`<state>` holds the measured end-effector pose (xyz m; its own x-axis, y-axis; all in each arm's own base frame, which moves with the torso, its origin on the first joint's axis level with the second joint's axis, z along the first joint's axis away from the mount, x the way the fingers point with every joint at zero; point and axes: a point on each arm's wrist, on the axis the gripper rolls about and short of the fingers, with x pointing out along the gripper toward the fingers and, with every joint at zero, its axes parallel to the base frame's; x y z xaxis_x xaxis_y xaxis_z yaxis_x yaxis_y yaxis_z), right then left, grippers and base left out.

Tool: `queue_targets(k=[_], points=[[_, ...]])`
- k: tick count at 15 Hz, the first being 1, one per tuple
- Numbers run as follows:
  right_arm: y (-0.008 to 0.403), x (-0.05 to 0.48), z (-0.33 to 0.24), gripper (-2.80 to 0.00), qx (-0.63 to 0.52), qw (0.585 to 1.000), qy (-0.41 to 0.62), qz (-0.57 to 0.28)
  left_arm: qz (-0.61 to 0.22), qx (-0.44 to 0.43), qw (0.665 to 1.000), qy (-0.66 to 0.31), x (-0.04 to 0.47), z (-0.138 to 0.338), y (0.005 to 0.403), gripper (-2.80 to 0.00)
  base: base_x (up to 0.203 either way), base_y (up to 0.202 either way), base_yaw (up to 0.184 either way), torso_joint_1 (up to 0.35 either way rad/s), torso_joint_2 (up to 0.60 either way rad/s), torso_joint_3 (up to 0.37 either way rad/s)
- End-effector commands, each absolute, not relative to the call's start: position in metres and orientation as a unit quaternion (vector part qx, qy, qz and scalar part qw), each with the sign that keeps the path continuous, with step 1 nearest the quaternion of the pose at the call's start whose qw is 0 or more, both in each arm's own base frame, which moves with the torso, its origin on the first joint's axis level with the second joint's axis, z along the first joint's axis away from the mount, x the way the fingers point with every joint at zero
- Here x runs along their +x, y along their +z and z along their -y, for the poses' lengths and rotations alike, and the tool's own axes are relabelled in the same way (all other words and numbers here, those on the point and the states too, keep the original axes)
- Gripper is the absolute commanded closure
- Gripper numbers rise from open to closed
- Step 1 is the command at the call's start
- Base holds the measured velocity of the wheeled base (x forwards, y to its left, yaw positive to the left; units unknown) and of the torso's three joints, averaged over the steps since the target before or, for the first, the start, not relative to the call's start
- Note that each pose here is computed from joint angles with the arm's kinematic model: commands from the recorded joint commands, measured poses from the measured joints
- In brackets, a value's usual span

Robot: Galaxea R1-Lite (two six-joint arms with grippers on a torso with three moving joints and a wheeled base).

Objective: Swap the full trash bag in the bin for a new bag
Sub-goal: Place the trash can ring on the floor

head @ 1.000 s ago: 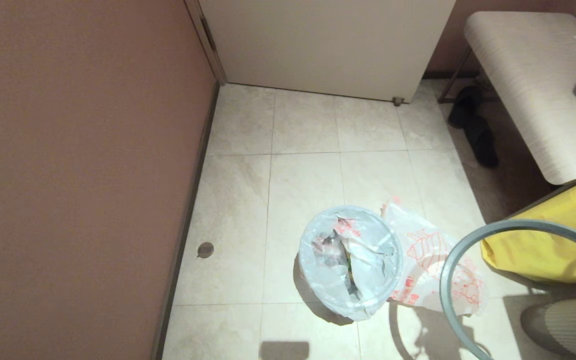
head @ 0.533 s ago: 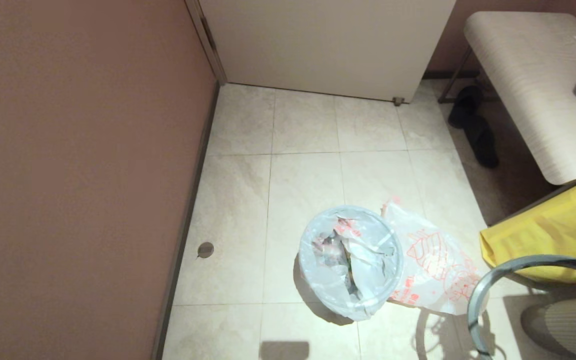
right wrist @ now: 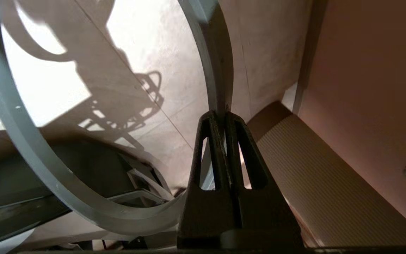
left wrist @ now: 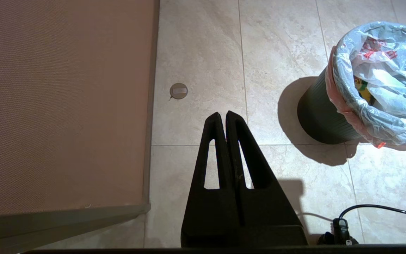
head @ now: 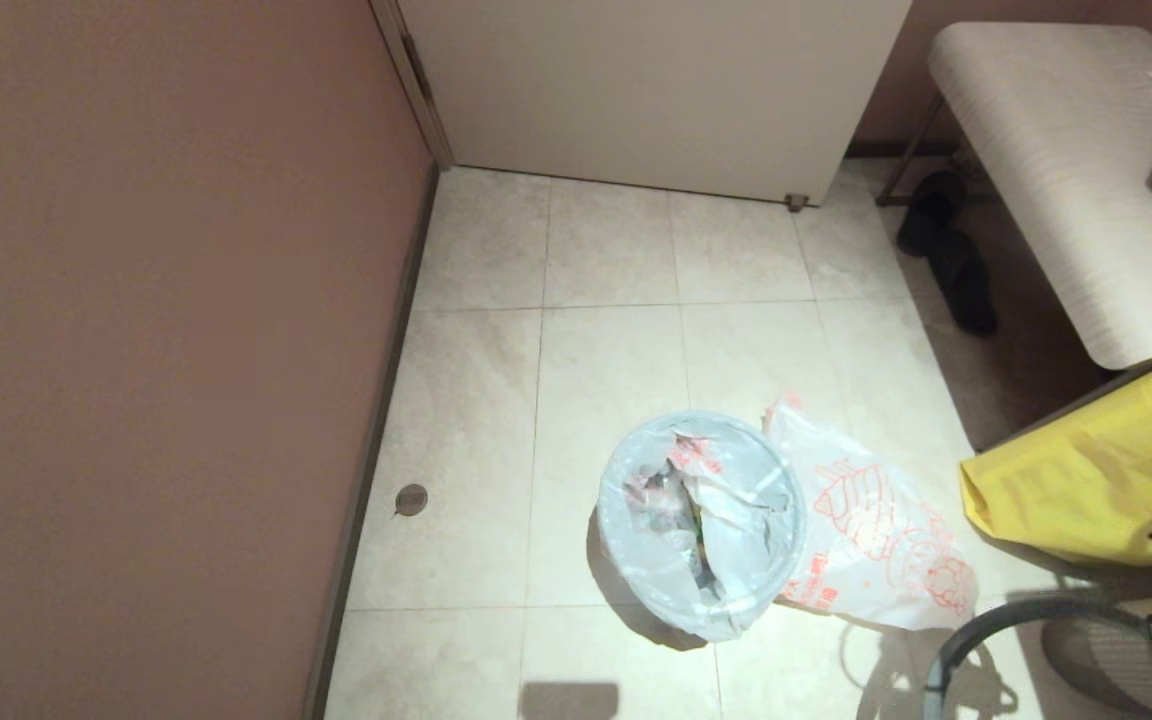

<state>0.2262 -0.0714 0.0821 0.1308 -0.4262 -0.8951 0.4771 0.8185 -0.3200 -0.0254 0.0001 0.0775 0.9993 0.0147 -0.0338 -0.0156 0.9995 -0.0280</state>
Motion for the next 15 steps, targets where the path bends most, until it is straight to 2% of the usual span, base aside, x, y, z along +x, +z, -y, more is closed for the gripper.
queue_targets(k=[1,4,6,8,10,15], points=[[0.033,0.241,0.077,0.0,0.015,0.704,-0.291,-0.647,-0.018,-0.015,1.0,0.008,-0.025,0.0,0.077,0.0,0.0,0.0,0.0,0.0,0.0,0.0],[-0.003,0.252,0.081,0.0,0.011,0.677,-0.286,-0.678,-0.018,-0.015,1.0,0.008,-0.025,0.0,0.077,0.0,0.0,0.0,0.0,0.0,0.0,0.0],[-0.03,0.264,0.082,0.0,0.01,0.681,-0.282,-0.675,-0.018,-0.015,1.0,0.008,-0.025,0.0,0.077,0.0,0.0,0.0,0.0,0.0,0.0,0.0],[-0.047,0.283,0.082,0.0,0.021,0.724,-0.272,-0.633,-0.018,-0.015,1.0,0.008,-0.025,0.0,0.077,0.0,0.0,0.0,0.0,0.0,0.0,0.0],[-0.046,0.306,0.079,0.0,0.042,0.77,-0.242,-0.588,-0.018,-0.015,1.0,0.008,-0.025,0.0,0.077,0.0,0.0,0.0,0.0,0.0,0.0,0.0],[-0.046,0.37,0.062,0.0,0.027,0.81,-0.213,-0.546,-0.018,-0.015,1.0,0.009,-0.025,0.0,0.077,0.0,0.0,0.0,0.0,0.0,0.0,0.0]])
